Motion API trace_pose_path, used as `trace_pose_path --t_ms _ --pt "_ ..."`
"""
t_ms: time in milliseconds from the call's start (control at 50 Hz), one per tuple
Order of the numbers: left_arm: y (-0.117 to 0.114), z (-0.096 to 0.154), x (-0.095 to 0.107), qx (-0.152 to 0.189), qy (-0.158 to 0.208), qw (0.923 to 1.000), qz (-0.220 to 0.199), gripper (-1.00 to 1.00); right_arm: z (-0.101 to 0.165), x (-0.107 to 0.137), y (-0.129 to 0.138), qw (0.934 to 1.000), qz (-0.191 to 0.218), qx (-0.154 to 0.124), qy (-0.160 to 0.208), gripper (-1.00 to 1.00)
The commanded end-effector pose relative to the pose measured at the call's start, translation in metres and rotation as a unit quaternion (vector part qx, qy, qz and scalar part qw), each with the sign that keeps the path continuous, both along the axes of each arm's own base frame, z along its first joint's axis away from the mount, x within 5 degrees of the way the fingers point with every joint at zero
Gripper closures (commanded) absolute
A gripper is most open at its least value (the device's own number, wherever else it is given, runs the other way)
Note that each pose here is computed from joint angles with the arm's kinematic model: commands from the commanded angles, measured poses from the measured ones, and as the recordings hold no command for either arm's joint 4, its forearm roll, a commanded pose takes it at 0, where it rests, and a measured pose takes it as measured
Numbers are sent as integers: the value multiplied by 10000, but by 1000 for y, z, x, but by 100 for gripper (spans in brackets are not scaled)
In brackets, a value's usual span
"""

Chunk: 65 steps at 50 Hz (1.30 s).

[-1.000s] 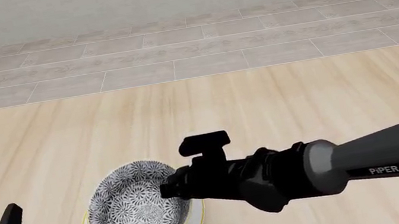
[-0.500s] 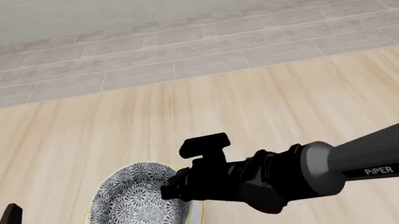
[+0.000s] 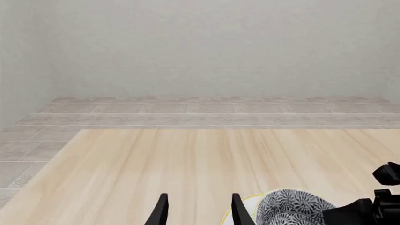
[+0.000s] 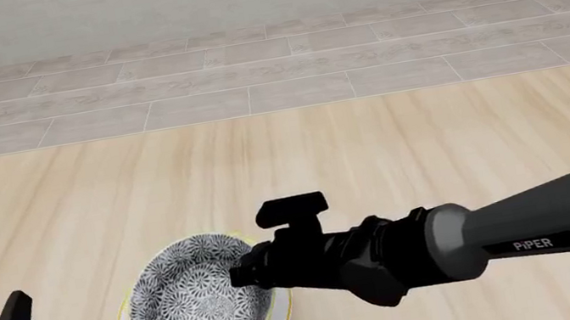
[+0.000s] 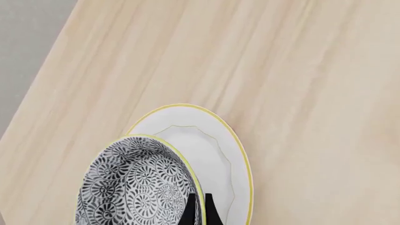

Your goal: Put the bowl on the plate.

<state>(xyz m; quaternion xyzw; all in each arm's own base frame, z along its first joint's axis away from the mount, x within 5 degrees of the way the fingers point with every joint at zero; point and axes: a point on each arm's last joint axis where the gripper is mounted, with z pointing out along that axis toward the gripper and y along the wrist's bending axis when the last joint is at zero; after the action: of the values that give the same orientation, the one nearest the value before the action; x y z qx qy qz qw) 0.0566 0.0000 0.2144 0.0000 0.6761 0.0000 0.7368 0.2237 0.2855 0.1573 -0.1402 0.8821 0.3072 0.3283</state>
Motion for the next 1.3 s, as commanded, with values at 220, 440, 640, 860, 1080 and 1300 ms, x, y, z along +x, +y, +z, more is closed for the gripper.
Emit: trace_pose_path --t_ms 220,440,640,860,1080,1300 --pt "0 0 0 0 0 10000 0 -100 -2 3 1 9999 -105 66 46 100" --pt "0 0 0 0 0 10000 0 -100 -5 4 1 9999 -109 35 73 100" --pt "0 0 0 0 0 10000 0 -100 -5 4 2 10000 -82 21 52 100" --pt "0 0 0 0 0 10000 0 -100 -8 6 3 9999 -87 -8 62 100" --pt "0 0 0 0 0 10000 0 -100 -8 8 2 9999 -115 -7 61 100" --pt "0 0 0 0 0 10000 0 -100 -8 8 1 9999 -138 34 52 100"
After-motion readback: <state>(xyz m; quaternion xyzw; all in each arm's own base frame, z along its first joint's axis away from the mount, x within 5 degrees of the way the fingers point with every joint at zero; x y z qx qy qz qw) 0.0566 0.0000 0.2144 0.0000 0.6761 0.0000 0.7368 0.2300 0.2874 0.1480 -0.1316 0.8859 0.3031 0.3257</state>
